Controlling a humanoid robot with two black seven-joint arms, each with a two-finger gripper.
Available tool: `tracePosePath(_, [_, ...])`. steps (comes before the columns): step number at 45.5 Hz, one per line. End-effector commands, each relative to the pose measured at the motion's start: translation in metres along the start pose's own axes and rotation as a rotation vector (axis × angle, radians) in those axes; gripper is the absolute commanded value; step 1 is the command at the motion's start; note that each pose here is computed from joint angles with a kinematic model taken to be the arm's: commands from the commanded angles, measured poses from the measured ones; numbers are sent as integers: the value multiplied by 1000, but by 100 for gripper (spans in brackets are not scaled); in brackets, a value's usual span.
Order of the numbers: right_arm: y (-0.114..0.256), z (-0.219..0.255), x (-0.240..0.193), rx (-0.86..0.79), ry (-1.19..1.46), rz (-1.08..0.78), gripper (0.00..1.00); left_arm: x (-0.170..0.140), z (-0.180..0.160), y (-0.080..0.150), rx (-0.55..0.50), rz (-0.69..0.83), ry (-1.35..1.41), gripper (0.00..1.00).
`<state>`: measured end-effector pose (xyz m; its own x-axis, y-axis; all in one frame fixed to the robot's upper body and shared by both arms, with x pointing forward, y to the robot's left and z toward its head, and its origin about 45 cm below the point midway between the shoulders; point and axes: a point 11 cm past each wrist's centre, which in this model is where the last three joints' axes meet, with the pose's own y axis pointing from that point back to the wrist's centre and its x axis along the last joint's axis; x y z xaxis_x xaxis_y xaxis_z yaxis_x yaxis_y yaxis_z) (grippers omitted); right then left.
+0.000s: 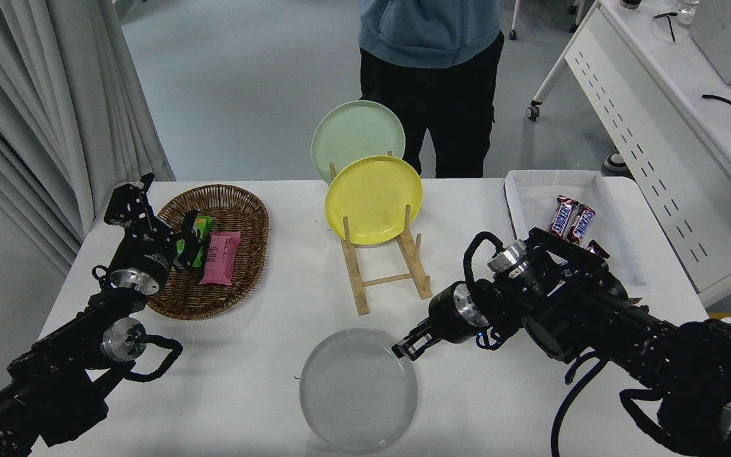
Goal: Place the plate on the table
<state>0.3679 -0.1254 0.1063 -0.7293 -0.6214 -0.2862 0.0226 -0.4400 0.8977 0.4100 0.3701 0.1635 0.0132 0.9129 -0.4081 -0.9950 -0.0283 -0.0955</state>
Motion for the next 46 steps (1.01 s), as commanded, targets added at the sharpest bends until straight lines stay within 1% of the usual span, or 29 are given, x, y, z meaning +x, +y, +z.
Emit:
tracePosePath(1, [-1, -4, 3, 19, 6, 11, 0, 0, 0, 0, 1, 0, 0, 100])
tracePosePath(46, [5, -8, -2, 41, 8, -1, 0, 0, 0, 0, 1, 0, 0, 100])
